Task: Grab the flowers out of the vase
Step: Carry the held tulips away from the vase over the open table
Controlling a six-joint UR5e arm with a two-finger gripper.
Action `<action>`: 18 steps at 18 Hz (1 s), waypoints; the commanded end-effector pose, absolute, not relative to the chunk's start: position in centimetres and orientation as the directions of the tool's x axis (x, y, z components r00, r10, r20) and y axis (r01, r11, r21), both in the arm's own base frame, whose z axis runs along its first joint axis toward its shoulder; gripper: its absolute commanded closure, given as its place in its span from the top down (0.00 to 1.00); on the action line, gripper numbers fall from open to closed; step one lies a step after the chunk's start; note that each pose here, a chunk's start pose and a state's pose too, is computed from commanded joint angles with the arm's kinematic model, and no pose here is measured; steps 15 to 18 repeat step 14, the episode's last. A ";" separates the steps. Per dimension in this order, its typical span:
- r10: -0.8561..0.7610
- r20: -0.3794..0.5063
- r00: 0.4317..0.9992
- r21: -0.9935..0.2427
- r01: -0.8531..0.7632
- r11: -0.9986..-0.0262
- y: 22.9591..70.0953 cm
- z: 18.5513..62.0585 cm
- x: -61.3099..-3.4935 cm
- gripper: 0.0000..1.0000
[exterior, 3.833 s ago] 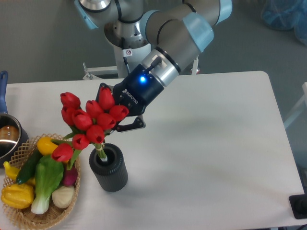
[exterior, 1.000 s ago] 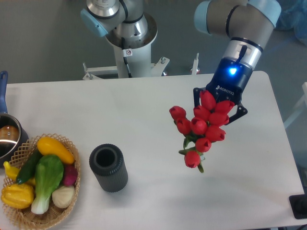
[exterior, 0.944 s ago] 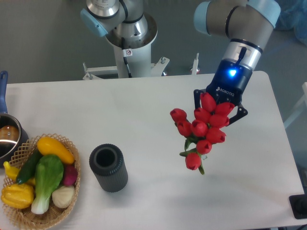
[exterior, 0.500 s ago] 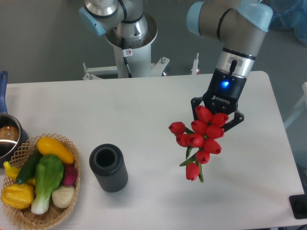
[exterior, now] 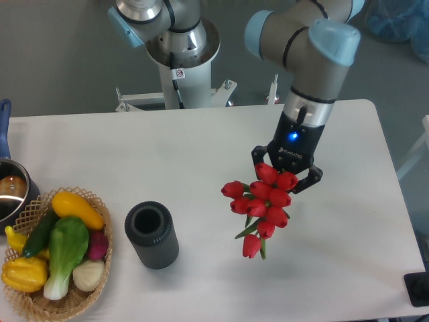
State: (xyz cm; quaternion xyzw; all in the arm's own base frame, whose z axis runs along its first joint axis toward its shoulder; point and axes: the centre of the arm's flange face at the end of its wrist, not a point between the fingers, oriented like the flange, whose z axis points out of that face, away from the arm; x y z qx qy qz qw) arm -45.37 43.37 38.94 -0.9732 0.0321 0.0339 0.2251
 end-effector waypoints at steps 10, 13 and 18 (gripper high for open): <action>-0.135 -0.158 0.978 -0.138 -0.157 -0.978 45.8 37.5 -42.4 0.18; -0.152 -0.176 0.973 -0.101 -0.171 -0.980 46.3 37.3 -42.0 0.18; -0.153 -0.175 0.973 -0.094 -0.172 -0.981 46.4 37.1 -42.0 0.18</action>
